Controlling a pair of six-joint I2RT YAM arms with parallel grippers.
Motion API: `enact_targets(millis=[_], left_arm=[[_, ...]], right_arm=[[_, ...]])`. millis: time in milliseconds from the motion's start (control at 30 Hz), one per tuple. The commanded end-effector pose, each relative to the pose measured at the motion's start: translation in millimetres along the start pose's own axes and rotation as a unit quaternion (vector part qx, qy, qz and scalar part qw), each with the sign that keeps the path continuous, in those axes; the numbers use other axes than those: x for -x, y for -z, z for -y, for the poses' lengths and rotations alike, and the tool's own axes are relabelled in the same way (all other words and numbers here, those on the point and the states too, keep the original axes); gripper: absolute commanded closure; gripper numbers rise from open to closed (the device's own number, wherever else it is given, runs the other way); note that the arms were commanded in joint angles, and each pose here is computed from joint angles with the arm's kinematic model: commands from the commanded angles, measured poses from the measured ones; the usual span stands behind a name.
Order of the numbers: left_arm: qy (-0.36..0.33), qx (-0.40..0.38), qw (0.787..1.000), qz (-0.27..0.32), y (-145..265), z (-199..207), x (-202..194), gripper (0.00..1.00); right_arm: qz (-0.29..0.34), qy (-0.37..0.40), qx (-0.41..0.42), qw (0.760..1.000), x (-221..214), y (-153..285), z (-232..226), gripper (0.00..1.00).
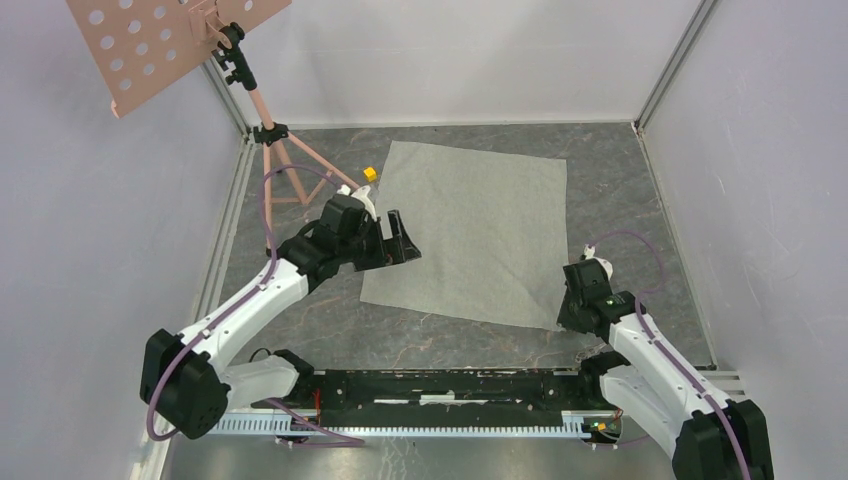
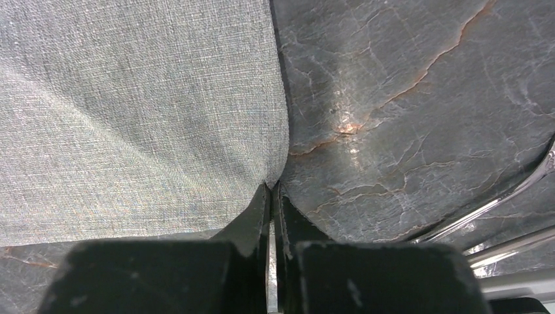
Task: Fold the napkin into a case and place the utensils inside
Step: Pick up the flattened napkin from the center of the board.
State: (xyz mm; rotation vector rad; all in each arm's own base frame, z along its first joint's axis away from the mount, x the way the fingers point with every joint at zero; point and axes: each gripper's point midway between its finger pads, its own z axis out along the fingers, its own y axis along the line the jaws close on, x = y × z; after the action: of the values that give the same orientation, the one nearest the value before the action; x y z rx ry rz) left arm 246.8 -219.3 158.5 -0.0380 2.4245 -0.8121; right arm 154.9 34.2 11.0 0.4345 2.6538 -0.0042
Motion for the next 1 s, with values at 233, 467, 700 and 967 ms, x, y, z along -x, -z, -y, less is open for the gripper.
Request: enact_targets(millis=[233,467,700,967], left_arm=[[0.105,0.210,0.972,-0.006,8,-80,-26,0.09],[0.189,0.280,0.941,-0.003,16,-111,-55,0.33],[0.222,0.327,0.918,-0.020,5,-128,-67,0.41],[0.223,0.364,0.903,-0.043,-16,-142,-74,0.46]], right_arm=[[0.011,0.000,-0.028,1.000,5,9,12,0.99],[0.007,0.013,-0.016,1.000,4,6,8,1.00],[0.017,0.017,-0.002,1.000,9,7,2,1.00],[0.022,0.023,0.003,0.999,12,8,0,1.00]])
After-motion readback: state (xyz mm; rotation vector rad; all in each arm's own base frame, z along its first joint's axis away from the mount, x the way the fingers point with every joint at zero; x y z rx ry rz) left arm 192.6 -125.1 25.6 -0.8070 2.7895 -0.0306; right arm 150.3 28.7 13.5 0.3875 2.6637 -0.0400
